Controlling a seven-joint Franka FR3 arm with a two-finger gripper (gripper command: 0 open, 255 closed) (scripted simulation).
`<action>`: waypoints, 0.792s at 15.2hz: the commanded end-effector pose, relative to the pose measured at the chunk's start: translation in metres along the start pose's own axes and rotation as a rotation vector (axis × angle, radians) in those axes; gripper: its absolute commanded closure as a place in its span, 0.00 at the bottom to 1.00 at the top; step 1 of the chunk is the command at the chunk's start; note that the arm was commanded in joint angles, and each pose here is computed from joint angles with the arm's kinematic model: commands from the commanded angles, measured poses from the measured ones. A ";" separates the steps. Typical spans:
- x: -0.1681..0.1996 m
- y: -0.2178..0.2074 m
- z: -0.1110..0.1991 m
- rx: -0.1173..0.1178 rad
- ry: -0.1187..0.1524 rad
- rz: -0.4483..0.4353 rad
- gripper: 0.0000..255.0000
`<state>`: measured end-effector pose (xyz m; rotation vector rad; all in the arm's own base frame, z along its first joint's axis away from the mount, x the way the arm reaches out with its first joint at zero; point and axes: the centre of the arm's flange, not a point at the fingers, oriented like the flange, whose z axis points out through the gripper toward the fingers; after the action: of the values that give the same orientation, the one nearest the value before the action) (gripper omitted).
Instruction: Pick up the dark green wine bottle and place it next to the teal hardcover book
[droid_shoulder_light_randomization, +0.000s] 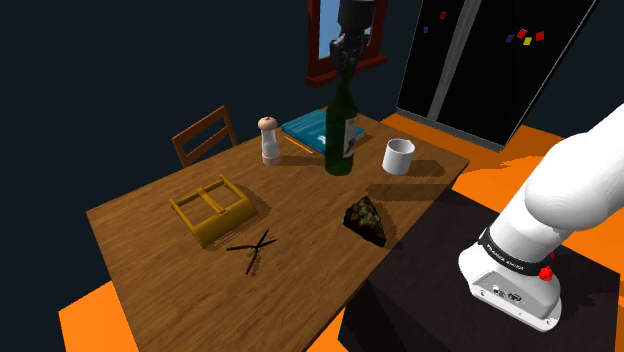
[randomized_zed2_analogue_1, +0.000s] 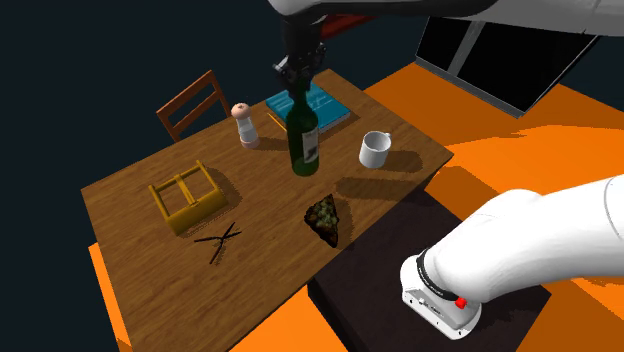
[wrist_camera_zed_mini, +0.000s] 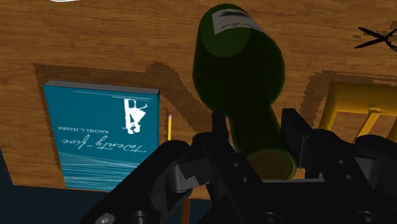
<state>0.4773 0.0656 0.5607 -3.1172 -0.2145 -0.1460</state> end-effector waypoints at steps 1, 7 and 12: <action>0.008 0.028 0.002 -0.001 0.001 -0.001 1.00; 0.030 0.104 0.003 -0.001 0.001 -0.001 1.00; 0.042 0.150 0.014 -0.001 0.001 -0.001 1.00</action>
<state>0.5385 -0.0725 0.5550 -3.1176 -0.2146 -0.1462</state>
